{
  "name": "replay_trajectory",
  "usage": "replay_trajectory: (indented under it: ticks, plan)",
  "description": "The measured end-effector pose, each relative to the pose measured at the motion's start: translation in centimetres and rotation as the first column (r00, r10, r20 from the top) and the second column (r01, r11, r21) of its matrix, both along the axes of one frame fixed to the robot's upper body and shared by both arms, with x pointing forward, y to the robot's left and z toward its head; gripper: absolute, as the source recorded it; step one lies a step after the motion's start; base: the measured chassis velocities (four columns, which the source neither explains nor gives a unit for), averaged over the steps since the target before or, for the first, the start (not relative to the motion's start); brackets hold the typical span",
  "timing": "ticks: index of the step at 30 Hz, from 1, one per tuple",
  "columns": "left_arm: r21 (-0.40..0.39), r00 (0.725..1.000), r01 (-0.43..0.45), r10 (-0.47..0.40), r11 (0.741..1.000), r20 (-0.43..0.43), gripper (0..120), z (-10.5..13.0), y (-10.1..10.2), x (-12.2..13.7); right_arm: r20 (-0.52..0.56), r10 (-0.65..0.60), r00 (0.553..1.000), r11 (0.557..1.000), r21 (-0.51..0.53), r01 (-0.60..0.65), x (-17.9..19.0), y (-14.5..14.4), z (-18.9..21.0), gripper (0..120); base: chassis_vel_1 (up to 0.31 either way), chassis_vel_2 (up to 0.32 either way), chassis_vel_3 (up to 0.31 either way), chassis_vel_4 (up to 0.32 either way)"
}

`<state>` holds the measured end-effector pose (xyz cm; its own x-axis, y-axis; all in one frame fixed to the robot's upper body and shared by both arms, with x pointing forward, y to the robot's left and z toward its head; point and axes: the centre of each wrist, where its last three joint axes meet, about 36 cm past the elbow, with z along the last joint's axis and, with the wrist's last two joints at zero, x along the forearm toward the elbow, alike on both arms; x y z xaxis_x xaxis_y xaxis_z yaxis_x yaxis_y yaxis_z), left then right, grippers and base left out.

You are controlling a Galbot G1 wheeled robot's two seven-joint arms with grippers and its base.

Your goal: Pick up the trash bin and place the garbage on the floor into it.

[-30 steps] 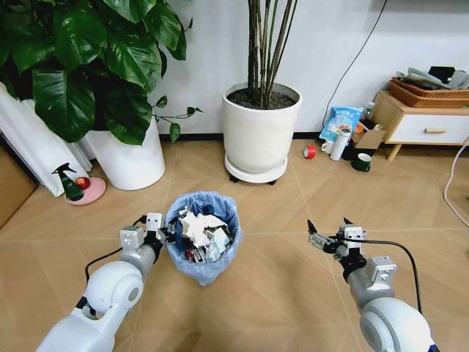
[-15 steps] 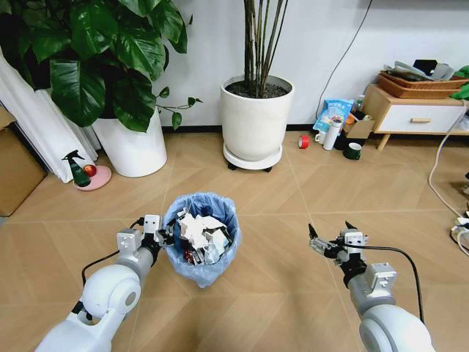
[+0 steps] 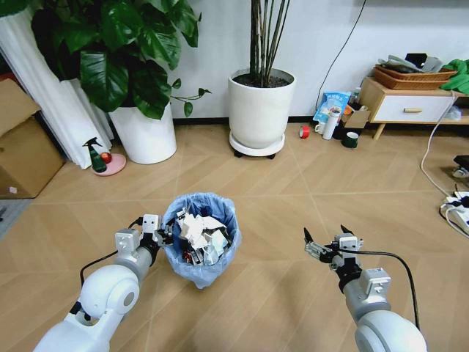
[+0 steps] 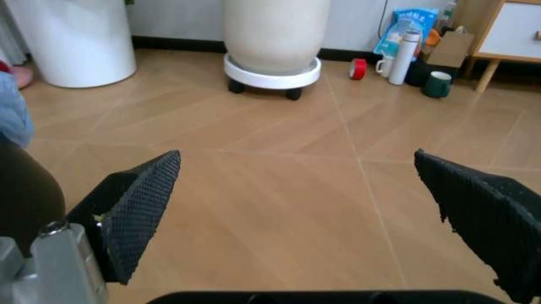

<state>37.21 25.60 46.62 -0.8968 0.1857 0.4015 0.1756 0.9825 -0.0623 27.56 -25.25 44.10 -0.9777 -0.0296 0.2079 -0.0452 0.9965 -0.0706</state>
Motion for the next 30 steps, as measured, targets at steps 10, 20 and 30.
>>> replay_trajectory:
  ticks: [10, 20, 30]
  plan:
    - [-0.001, 1.000, -0.005, 0.005, 1.000, 0.004, 0, 0.06, 0.14, 0.10, 0.001, -0.002, 1.000, 1.000, 0.007, 0.002, 0.31, -0.20, -0.05, 100, 0.289, -0.091, -0.274, 0.114]
    - [-0.004, 1.000, -0.007, 0.007, 1.000, 0.003, 0, -0.01, 0.25, 0.03, -0.001, 0.001, 1.000, 1.000, 0.006, -0.001, 0.37, -0.16, -0.16, 100, 0.082, -0.147, -0.094, 0.143]
    - [-0.006, 1.000, -0.009, 0.009, 1.000, 0.005, 0, 0.06, 0.37, 0.21, -0.002, 0.008, 1.000, 1.000, 0.005, -0.008, 0.40, 0.03, -0.23, 100, 0.169, -0.093, -0.175, 0.098]
